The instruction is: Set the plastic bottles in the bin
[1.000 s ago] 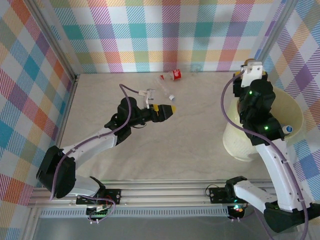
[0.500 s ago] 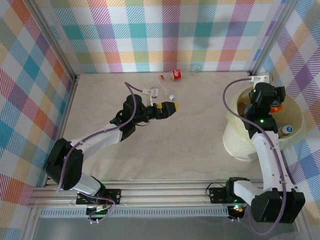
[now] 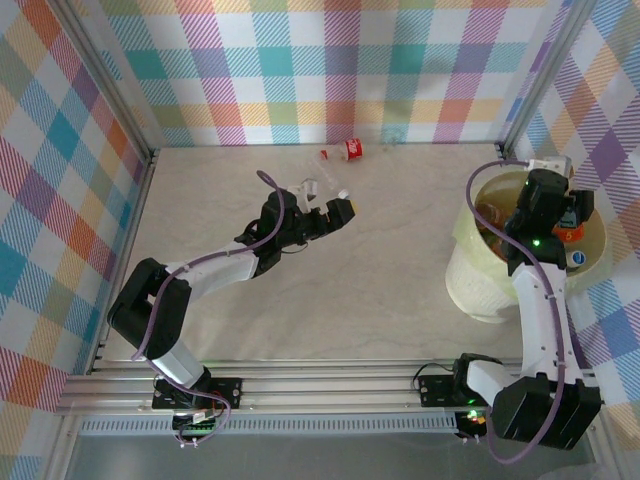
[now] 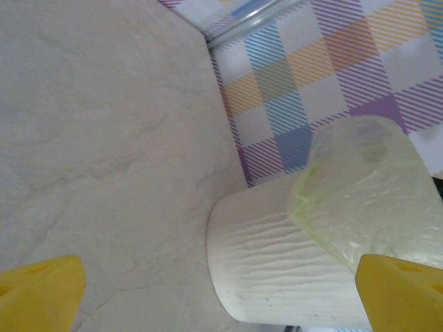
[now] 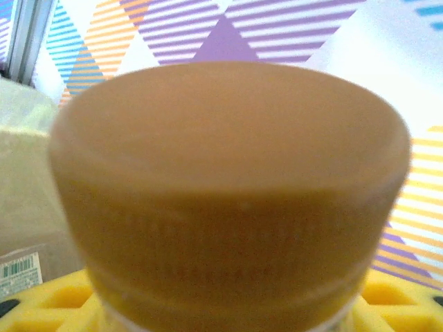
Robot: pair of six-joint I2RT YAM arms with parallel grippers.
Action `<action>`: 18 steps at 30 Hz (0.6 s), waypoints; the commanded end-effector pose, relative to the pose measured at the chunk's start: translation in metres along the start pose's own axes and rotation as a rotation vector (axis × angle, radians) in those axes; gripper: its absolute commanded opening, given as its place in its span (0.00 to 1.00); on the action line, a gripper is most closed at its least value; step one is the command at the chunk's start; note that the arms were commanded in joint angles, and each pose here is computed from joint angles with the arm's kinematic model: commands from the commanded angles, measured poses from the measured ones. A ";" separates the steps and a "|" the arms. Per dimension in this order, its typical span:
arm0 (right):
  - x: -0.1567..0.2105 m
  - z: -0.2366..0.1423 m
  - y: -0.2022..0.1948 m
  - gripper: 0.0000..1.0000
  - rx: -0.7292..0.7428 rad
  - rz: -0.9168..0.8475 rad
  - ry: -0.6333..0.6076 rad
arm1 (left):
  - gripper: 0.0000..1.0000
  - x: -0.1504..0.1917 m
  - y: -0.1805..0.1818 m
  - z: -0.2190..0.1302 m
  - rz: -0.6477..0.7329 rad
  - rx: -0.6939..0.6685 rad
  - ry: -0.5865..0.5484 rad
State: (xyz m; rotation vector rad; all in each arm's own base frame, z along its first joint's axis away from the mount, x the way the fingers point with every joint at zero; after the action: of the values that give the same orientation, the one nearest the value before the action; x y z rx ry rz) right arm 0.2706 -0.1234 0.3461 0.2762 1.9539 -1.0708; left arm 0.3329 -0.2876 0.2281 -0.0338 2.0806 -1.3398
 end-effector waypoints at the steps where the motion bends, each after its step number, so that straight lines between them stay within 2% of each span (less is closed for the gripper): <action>1: 0.009 0.005 0.001 0.64 0.011 0.037 0.075 | 1.00 -0.008 -0.003 -0.002 -0.004 -0.049 -0.044; 7: 0.007 0.006 0.001 0.82 -0.014 0.070 0.136 | 1.00 -0.008 0.003 -0.004 0.002 -0.095 -0.057; 15: 0.002 -0.004 0.004 0.89 -0.118 0.113 0.118 | 1.00 -0.010 0.008 -0.005 0.015 -0.142 -0.075; 17: -0.001 -0.009 0.007 0.98 -0.180 0.141 0.108 | 1.00 -0.010 0.009 -0.004 0.011 -0.149 -0.074; 18: -0.002 -0.013 0.007 1.00 -0.215 0.161 0.100 | 1.00 -0.010 0.010 -0.004 0.010 -0.151 -0.070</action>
State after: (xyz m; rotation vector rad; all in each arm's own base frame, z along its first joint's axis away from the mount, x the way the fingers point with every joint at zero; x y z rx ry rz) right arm 0.2731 -0.1174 0.3338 0.3614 2.0965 -0.8879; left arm 0.3389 -0.2744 0.2078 -0.1498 2.1589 -1.1647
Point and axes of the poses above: each hand's point on the last joint's axis, 136 mm out from that joint toward the fingers, its own z axis out along the fingers, its own y axis along the line the jaws close on, x = y × z, the point moved 6 cm from there along -z, back along the fingers, and after that the axes turned 2 degrees about z, right-handed, at the moved point
